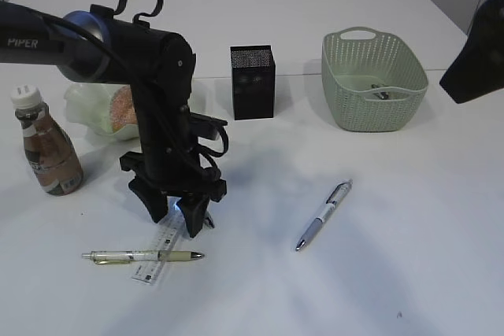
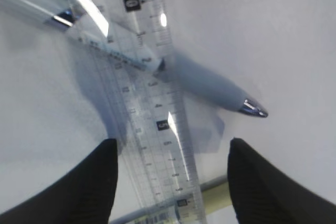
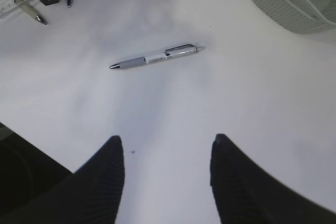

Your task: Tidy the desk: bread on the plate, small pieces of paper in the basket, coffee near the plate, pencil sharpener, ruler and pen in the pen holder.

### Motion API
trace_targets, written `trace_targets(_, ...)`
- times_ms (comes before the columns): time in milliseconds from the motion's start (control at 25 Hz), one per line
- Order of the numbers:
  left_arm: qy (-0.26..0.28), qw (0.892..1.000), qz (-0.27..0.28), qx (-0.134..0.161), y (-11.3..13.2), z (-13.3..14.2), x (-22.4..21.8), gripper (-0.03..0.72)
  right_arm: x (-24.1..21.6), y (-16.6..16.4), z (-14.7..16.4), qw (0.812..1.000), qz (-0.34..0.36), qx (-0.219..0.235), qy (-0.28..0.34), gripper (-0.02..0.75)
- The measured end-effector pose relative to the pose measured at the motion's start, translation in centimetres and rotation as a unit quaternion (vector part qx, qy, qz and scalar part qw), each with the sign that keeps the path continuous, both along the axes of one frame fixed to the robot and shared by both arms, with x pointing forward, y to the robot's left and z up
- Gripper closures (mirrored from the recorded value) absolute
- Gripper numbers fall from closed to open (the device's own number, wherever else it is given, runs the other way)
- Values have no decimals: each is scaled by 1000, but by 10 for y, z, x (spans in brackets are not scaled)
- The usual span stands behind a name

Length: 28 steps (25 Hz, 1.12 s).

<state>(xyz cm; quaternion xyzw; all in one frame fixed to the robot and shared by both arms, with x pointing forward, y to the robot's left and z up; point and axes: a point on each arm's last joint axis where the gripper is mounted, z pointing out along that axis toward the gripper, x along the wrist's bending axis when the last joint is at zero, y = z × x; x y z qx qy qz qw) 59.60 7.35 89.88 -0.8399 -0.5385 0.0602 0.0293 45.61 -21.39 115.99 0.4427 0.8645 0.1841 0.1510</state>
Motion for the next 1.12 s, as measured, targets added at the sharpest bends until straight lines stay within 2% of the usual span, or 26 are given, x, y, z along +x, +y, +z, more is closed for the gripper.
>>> trace_targets(1120,-10,1000,-4,-6,-2,-6,3,267,0,0,0,1000,1,0,0,326)
